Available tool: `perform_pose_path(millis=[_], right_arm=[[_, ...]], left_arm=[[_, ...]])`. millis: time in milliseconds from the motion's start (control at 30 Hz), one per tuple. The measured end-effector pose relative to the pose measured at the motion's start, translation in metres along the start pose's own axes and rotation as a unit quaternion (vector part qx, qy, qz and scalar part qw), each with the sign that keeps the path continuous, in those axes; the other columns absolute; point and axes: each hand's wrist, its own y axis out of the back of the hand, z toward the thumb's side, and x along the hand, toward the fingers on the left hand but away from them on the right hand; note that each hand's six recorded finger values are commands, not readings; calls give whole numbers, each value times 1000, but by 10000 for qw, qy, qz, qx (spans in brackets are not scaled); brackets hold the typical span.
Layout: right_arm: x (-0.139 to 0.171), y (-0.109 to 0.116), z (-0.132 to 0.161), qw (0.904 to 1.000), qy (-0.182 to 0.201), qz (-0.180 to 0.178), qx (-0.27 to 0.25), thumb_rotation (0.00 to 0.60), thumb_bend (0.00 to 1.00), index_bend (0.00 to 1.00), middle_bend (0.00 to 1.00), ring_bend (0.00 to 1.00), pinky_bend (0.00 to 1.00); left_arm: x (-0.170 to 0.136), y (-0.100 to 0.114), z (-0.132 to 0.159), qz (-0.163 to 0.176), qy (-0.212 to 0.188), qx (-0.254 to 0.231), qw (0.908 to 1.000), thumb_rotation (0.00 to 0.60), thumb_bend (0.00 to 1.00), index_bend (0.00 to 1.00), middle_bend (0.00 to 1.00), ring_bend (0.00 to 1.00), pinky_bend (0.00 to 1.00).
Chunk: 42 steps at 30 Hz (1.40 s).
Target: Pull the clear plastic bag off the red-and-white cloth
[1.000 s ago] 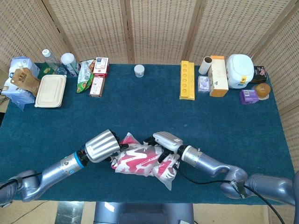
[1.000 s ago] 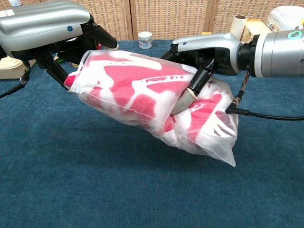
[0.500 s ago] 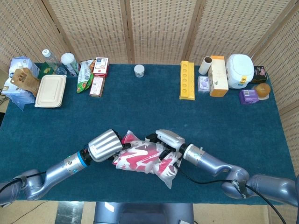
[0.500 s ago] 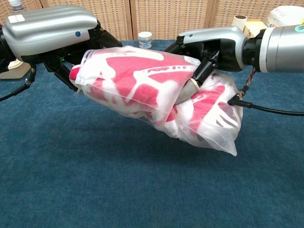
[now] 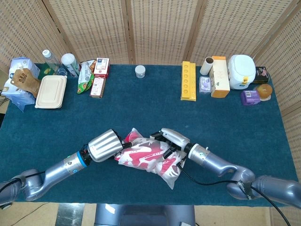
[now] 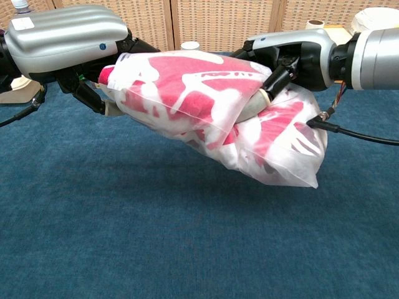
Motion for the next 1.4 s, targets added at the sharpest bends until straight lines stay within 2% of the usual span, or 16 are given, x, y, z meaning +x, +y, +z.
perform_pose_path(millis=[67,233,333,633,967,1200,1300,1400], right_arm=[[1,2,0,10000,-1,-16,-62,600,162,781,891,1000,1000],[2,7,-6,9996,-40,-108,-241,600,163,781,891,1000,1000],[2,8,-10,9995,-74,-144,-287,600,163,781,891,1000,1000],[-6,10,-21,9989,-266,-233,-319,600,163,782,891,1000,1000],[-9,25,-51,9951,-701,-684,-110,600,162,781,891,1000,1000],[-5,25,-72,9905,-997,-935,121,600,163,778,884,1000,1000],[-3,24,-82,9880,-1149,-1016,195,600,162,756,860,1000,1000],[-2,20,-91,9857,-1311,-1024,281,600,161,688,799,995,986]], left_arm=[[3,0,1,-13,-32,10,10000,600,369,468,1000,928,919],[10,0,1,-11,-46,-105,9999,600,442,645,1000,994,976],[11,-2,-2,-37,16,-233,9997,600,465,696,1000,1000,992],[8,-17,-17,-239,229,-305,9990,600,469,705,1000,1000,994],[14,-47,-41,-523,433,-161,9976,600,468,705,1000,1000,994],[30,-73,-45,-701,449,-123,9965,600,468,706,1000,1000,994],[38,-83,-45,-771,436,-94,9960,600,468,705,1000,1000,994],[47,-91,-43,-779,394,-54,9962,600,467,706,1000,1000,994]])
